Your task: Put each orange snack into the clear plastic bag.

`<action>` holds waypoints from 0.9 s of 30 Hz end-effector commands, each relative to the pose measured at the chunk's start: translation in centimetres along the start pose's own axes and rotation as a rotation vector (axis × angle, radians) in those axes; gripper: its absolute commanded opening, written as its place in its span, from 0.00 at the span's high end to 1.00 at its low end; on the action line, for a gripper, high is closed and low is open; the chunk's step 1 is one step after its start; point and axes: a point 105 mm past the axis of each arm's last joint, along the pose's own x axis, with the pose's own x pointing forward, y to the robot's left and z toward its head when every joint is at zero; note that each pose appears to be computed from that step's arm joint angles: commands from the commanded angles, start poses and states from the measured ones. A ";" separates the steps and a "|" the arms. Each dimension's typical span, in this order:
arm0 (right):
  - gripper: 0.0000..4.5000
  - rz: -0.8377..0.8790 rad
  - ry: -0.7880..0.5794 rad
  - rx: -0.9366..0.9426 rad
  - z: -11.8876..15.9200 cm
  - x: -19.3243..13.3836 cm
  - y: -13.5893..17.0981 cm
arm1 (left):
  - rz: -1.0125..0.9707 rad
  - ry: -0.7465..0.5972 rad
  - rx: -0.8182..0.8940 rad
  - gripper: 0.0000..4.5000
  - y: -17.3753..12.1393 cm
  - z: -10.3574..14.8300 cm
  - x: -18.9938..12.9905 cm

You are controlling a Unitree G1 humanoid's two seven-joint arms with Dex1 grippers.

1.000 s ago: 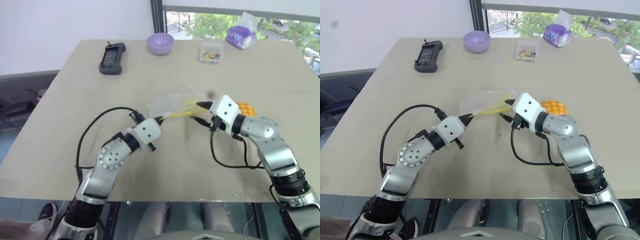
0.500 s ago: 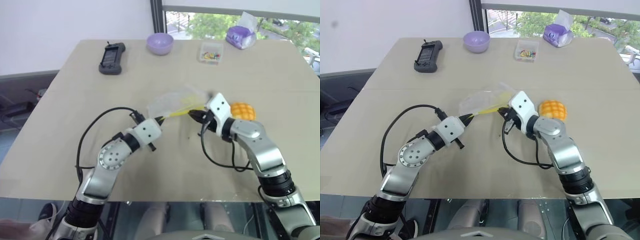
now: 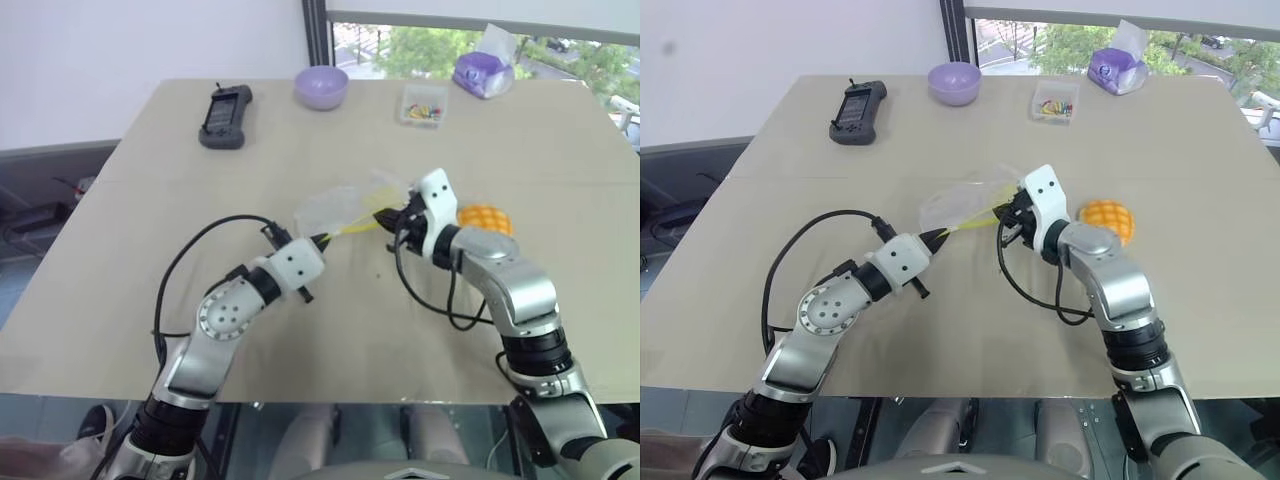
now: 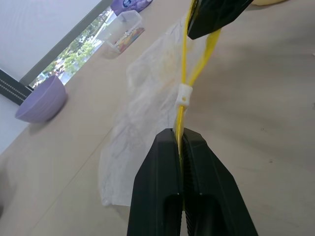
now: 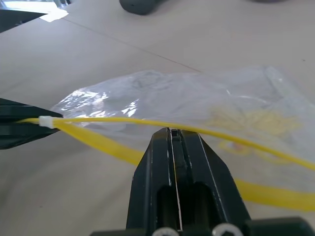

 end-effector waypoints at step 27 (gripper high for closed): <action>0.01 -0.047 -0.064 -1.263 -0.3 4.0 0.2 | 0.022 -0.064 0.032 1.00 0.8 1.3 0.8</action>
